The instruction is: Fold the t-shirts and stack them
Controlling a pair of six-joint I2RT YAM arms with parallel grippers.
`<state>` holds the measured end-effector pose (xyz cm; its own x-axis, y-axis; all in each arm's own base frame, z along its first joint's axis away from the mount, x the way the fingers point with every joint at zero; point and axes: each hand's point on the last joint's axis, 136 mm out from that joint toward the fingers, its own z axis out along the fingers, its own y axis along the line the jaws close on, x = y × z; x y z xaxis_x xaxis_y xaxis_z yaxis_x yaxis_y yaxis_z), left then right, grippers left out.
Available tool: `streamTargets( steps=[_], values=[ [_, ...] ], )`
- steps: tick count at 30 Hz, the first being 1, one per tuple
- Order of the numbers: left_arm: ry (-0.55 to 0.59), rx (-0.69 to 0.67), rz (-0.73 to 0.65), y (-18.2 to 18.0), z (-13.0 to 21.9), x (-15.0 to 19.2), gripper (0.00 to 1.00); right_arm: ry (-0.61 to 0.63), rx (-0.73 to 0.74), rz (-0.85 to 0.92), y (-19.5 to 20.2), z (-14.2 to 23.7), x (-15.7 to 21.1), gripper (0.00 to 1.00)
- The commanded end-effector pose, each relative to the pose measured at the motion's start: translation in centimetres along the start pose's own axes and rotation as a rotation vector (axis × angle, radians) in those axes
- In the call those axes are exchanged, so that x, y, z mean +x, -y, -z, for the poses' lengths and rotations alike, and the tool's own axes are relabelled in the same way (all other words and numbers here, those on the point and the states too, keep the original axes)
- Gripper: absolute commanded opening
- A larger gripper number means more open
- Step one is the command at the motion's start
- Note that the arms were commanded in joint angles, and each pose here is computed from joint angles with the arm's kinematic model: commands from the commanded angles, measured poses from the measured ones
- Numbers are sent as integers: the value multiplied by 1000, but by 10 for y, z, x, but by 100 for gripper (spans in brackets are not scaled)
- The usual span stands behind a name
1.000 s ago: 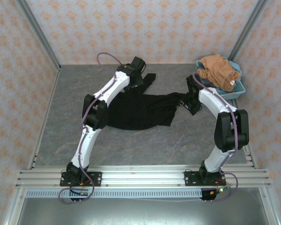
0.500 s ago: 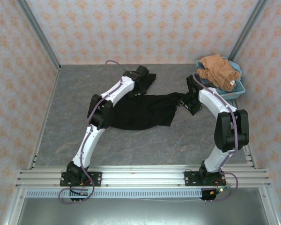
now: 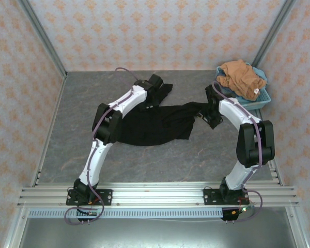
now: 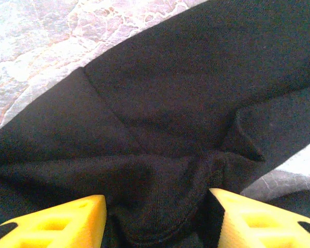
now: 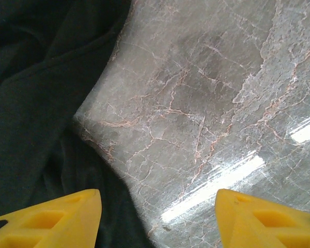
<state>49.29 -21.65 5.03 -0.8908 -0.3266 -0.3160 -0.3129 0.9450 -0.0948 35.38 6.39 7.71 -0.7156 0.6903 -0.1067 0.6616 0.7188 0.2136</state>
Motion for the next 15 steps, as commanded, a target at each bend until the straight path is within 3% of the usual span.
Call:
streamTargets(
  steps=[1, 7, 11, 15],
  values=[
    [66, 7, -1, 1, 30, -9, 48, -26, -7, -5, 3, -4, 10, 61],
    [79, 5, 8, -4, 35, -8, 30, -68, -60, -8, -10, -14, 26, 62],
    [70, 2, -3, -5, 35, -6, 12, -71, -96, 8, -29, -15, 28, 63],
    [63, -7, -7, -8, 36, -3, 7, -70, -102, 12, -39, -20, 29, 63]
  ],
)
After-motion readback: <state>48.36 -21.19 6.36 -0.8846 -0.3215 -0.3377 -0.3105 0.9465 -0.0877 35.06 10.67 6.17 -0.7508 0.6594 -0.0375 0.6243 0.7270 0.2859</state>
